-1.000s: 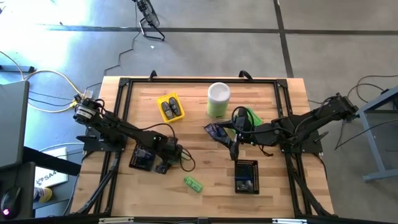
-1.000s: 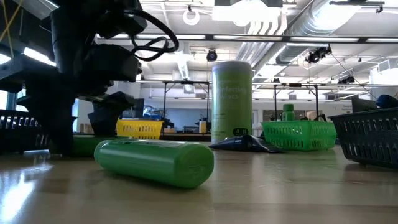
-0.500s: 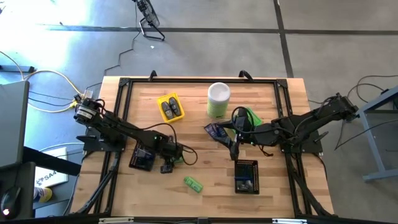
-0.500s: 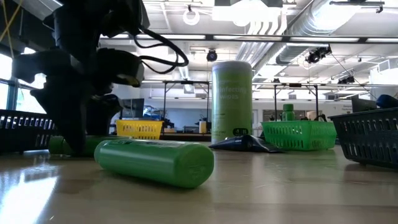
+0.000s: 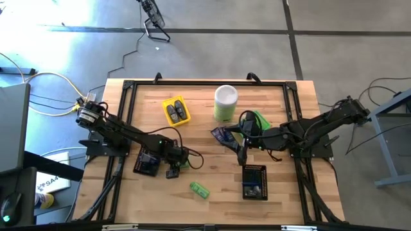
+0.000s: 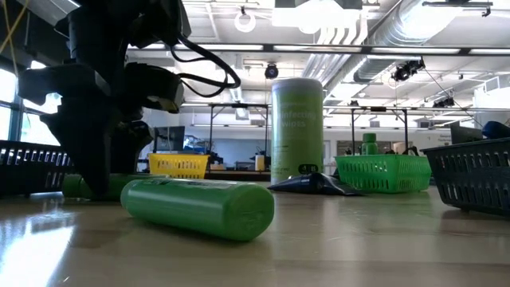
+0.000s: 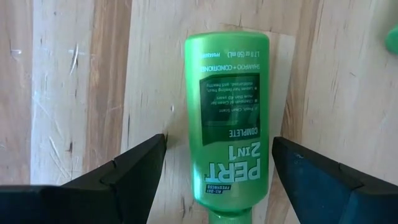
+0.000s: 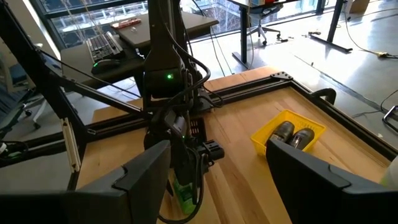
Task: Pick & Place Travel size toiletries
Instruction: Put the shampoo bottle bottle into the green bin
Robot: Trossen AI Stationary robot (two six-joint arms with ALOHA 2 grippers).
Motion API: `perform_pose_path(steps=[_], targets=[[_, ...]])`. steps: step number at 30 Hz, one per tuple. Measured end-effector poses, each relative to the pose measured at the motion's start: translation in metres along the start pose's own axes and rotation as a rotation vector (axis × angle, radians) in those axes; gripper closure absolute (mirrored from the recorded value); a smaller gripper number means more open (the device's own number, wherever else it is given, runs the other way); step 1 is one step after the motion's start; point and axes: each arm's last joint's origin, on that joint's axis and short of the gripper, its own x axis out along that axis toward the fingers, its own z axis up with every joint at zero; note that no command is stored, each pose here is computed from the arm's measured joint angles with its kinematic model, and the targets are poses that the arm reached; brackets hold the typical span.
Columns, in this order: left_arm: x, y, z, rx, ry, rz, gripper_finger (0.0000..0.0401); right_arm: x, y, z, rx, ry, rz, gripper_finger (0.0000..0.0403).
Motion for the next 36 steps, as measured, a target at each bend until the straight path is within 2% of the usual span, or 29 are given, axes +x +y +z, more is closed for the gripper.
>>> perform_pose_path(steps=[7,16,21,36], targets=[[0.0001,0.0000,0.0000,0.001,0.000,0.000,0.0117,0.0000,0.0000,0.0000,0.000,0.000,0.000,0.0144],[0.0003,0.0005,-0.0002,0.000,0.000,0.005,0.0201,-0.0001,0.0001,0.0000,0.000,0.000,0.000,0.0144],[0.0003,0.0005,-0.0002,0.000,-0.001,0.007,0.0228,0.0000,0.0001,0.0000,0.004,0.000,0.000,0.0144],[0.0003,0.0000,0.0006,0.001,-0.009,0.001,0.0207,0.0000,0.0001,0.0001,0.008,-0.001,0.001,0.0144]])
